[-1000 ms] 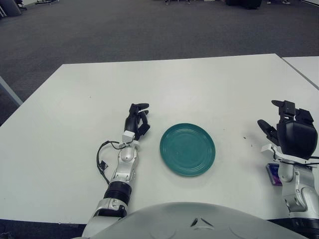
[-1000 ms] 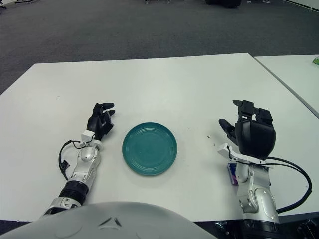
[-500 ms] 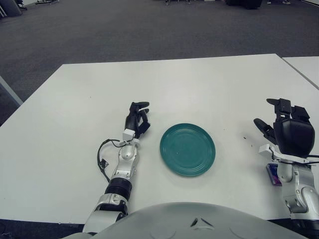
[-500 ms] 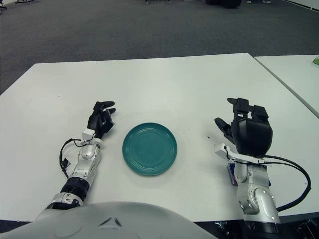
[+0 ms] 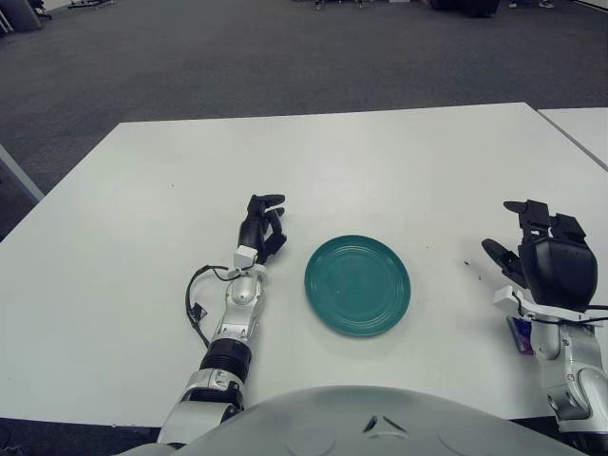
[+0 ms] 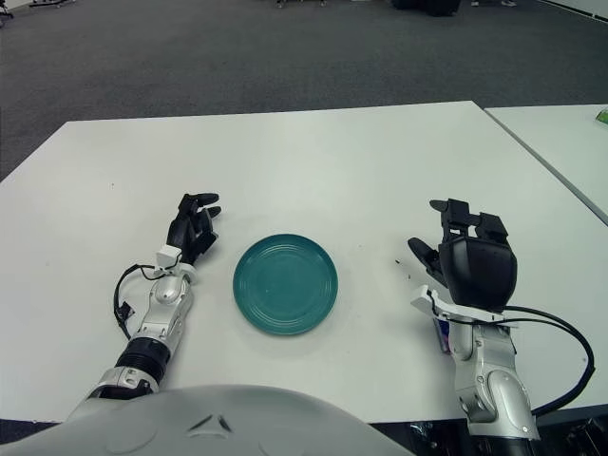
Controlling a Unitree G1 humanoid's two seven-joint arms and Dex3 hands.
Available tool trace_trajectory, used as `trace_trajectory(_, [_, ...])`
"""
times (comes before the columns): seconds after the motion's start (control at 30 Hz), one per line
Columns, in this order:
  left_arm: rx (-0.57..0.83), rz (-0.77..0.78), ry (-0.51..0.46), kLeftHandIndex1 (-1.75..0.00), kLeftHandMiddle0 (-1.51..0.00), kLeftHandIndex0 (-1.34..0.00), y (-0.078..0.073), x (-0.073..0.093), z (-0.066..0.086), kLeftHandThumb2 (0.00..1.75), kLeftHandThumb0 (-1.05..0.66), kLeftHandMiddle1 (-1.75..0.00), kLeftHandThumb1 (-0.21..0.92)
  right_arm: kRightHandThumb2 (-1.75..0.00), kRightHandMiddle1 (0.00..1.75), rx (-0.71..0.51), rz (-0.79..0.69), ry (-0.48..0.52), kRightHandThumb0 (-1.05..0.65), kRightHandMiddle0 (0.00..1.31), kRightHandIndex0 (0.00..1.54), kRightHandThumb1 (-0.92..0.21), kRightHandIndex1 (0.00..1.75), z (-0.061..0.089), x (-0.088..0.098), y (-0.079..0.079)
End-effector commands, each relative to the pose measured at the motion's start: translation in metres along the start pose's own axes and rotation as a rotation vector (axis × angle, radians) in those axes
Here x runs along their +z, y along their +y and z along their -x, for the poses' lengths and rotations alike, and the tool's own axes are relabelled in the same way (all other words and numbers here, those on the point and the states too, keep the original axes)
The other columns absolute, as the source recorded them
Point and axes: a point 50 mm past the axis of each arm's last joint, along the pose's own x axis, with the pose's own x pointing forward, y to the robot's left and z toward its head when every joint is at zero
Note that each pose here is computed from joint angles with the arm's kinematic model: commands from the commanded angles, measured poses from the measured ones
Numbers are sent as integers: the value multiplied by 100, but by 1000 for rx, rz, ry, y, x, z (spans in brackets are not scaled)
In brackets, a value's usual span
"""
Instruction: Put the gum into the plate.
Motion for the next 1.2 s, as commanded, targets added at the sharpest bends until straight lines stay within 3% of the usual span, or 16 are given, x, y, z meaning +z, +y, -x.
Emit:
trace_trajectory(0.0, [21,-7,121,-120,-25,-18,5,-23,16,96,-74,-97,92,-47,99,0,-11,5,-74,0,35,-92,66,-8,-7,7])
trace_trajectory(0.13, [24,-6,116,-120,-24,-17,6,-23,16,97,-74,-98,92,-46,98,-8,-28,7,-74,0,38,-92,66,-12,-11,13])
trace_trajectory(0.37, [44,3,109,-123,-26,-20,7,-22,15,96,-72,-102,92,-47,99,12,-77,63,-75,0,40,-92,66,-26,-30,41])
trace_trajectory(1.17, [86,-65,83,-123,-27,-23,16,-14,18,95,-68,-110,92,-44,98,128,-151,150,-71,0,40,-92,62,-24,-47,80])
